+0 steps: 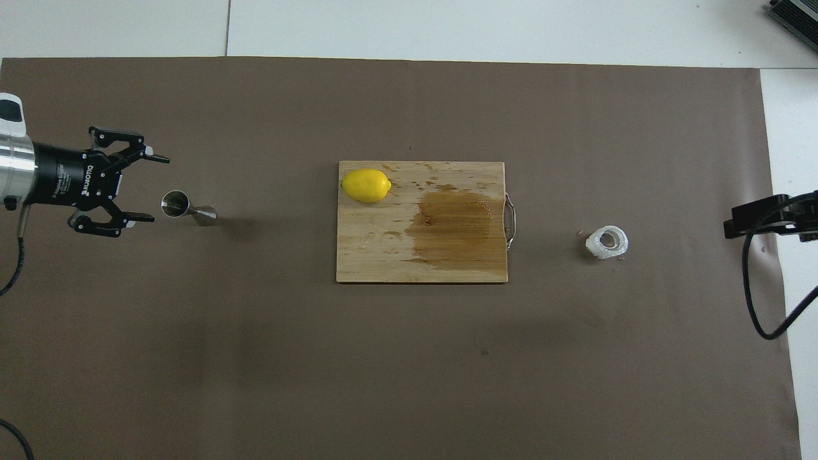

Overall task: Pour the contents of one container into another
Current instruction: 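Move the open left gripper toward the small metal cup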

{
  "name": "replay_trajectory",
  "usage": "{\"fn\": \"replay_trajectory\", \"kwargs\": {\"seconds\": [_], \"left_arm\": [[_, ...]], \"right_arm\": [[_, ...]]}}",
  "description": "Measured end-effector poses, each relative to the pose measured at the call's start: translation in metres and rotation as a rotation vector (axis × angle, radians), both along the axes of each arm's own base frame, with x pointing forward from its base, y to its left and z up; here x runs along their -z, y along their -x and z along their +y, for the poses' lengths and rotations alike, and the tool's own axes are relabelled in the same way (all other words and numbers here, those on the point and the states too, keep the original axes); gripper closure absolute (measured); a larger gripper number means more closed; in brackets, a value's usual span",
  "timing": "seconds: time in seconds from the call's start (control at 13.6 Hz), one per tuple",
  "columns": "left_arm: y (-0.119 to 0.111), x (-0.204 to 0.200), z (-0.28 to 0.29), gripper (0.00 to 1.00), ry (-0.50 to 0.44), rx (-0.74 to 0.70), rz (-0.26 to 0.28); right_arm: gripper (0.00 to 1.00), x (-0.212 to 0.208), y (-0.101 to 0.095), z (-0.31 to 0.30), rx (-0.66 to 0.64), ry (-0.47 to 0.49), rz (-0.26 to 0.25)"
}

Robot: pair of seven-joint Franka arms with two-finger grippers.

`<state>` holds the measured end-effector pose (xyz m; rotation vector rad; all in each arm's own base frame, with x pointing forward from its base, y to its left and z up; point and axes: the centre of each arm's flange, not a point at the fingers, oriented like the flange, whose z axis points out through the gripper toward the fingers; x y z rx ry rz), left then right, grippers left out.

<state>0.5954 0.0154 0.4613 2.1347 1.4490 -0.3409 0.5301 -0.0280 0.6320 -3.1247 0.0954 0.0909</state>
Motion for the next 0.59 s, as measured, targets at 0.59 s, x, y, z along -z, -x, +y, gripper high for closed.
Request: {"fn": "replay_trajectory", "kwargs": {"seconds": [0.59], "left_arm": [[0.042,0.076,0.055,0.0,0.333,-0.591,0.15]], "right_arm": [[0.0,0.0,0.0,0.0,0.0,0.0,0.0]]}}
